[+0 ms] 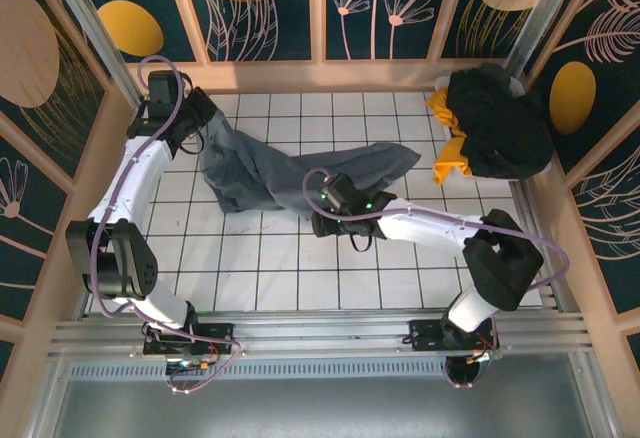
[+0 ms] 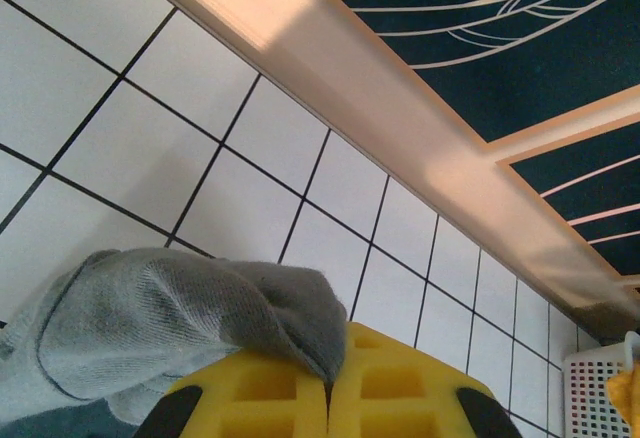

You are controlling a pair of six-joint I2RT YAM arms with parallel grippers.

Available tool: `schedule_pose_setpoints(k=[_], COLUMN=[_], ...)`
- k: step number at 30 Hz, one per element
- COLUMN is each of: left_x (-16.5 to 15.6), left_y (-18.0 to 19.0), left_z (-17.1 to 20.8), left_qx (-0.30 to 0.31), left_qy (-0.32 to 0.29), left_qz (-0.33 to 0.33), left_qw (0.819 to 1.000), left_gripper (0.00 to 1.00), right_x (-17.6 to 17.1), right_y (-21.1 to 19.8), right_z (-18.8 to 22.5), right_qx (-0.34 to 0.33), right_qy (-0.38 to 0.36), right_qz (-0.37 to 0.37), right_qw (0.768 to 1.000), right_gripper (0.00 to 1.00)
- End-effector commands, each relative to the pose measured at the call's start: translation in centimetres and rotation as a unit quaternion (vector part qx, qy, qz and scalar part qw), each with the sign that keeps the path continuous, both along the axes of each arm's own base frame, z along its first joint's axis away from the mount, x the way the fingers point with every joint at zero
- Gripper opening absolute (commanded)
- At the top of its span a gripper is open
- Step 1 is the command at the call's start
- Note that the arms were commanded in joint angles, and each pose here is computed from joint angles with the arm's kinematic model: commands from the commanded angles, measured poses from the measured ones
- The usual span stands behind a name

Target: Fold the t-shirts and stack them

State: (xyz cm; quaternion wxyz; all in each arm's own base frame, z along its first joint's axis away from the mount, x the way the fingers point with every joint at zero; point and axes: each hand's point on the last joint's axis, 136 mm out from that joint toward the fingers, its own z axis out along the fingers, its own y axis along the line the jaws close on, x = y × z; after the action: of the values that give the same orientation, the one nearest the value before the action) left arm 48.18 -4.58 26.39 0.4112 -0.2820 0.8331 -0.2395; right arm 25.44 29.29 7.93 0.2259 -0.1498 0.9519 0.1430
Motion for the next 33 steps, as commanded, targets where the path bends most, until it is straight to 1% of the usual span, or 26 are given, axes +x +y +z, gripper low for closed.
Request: schedule_pose_setpoints(k=[1, 5, 7, 9, 12, 16, 18, 23, 27, 33], left_x=[-0.6, -1.0, -1.2, -1.3, -1.3, -1.3, -1.3, -1.2, -1.4, -3.1], left_y=[0.1, 0.1, 0.1, 0.1, 0.0, 0.1, 0.1, 0.4, 1.0, 1.9], left_z=[1.9, 1.7, 1.7, 1.5, 1.6, 1.6, 1.5, 1.6, 2.6, 5.0], left_qx=[-0.007, -0.009, -0.01, -0.011, -0.01, -0.008, -0.008, -0.004, 0.007, 0.005], left_qy=[-0.025, -0.024, -0.025, -0.024, -0.024, -0.024, -0.022, -0.021, -0.024, -0.041], left_qz=[-0.002, -0.004, -0.004, -0.003, -0.005, -0.004, -0.003, 0.003, 0.016, 0.047], left_qw=[1.0, 1.0, 1.0, 1.0, 1.0, 1.0, 1.0, 1.0, 1.0, 0.998], left_gripper=[0.0, 0.0, 0.0, 0.0, 0.0, 0.0, 0.0, 0.0, 0.0, 0.0], right_x=[1.3, 2.2, 2.6, 2.8, 3.0, 3.0, 2.9, 2.2, 1.8, 1.8], right_y=[-2.3, -2.0, -2.1, -1.9, -1.7, -1.6, -1.6, -1.3, -1.5, -2.8], right_z=[-2.2, -3.6, -4.5, -5.0, -4.7, -2.6, -1.2, 3.3, 7.6, 14.4], right_qx=[-0.097, -0.129, -0.151, -0.158, -0.153, -0.131, -0.117, -0.063, -0.017, 0.054], right_qy=[-0.014, -0.019, -0.016, -0.015, -0.018, -0.025, -0.028, -0.041, -0.066, -0.125], right_qz=[-0.01, 0.003, 0.005, 0.009, 0.004, -0.012, -0.019, -0.02, -0.018, -0.036], right_qw=[0.995, 0.991, 0.988, 0.987, 0.988, 0.991, 0.993, 0.997, 0.997, 0.99], right_gripper=[0.65, 0.63, 0.57, 0.48, 0.28, 0.07, 0.0, 0.0, 0.0, 0.0])
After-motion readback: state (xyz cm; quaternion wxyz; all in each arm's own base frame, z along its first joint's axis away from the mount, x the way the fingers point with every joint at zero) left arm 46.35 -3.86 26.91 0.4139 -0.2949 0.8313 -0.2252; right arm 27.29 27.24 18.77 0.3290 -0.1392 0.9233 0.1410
